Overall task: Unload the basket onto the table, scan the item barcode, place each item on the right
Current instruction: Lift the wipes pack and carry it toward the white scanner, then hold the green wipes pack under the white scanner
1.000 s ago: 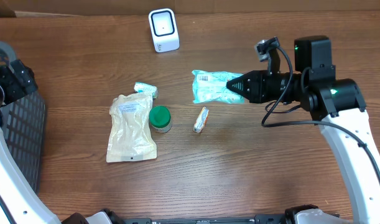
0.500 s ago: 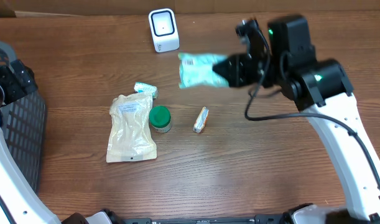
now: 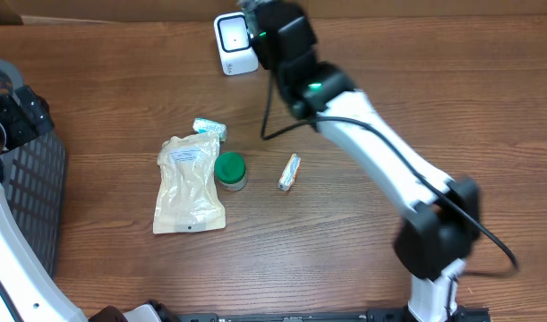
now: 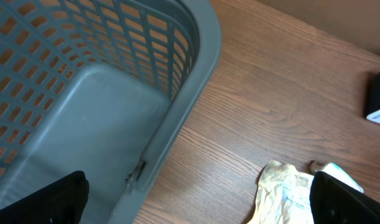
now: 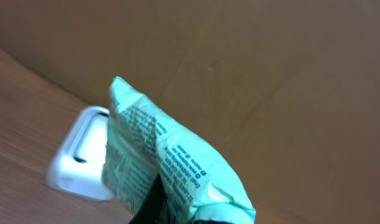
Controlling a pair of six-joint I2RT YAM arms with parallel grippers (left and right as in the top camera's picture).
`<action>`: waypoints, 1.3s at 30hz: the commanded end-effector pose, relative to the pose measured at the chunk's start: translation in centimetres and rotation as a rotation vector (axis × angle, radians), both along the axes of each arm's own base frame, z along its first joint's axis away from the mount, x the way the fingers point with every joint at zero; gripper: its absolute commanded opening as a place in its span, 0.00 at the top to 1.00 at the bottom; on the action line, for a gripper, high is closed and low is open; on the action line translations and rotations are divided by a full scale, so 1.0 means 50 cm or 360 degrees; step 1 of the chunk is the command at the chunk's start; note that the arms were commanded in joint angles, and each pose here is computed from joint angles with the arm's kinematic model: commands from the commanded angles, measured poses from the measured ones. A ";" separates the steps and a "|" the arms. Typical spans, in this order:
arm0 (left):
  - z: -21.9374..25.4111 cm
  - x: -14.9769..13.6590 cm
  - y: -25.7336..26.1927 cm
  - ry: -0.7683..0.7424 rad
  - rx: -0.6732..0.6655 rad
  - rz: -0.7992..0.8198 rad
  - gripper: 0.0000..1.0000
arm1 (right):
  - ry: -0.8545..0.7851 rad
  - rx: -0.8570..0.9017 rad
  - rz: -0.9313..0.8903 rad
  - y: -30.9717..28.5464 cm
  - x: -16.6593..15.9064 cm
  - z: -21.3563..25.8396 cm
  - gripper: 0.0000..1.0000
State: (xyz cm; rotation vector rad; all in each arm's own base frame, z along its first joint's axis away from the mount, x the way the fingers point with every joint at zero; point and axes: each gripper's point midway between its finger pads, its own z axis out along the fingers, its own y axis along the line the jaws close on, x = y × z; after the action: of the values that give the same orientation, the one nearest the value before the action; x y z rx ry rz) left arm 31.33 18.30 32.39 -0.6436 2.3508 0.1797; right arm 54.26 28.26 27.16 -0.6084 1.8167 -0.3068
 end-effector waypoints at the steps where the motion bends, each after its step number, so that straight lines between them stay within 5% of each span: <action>1: 0.023 -0.001 0.002 -0.0036 0.0047 -0.0007 0.01 | -0.0182 -0.0550 0.0020 -0.008 0.041 -0.001 0.96; 13: 0.023 -0.001 0.002 -0.0036 0.0047 -0.0007 0.00 | -0.0470 -0.1145 0.0269 0.073 0.120 -0.133 0.96; 30: 0.023 -0.001 0.002 -0.0036 0.0047 -0.0007 0.00 | -0.0502 -0.1115 0.0256 0.077 0.123 -0.134 0.96; 39: 0.023 -0.001 0.002 -0.0036 0.0047 -0.0007 0.00 | -0.0614 -0.0693 0.0071 0.015 0.107 0.045 0.96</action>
State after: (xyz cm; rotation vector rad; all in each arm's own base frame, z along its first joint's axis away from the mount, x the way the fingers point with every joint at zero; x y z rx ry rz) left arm 31.33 18.31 32.39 -0.6437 2.3505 0.1803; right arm 60.28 31.95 18.93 -1.0763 1.3951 -0.8118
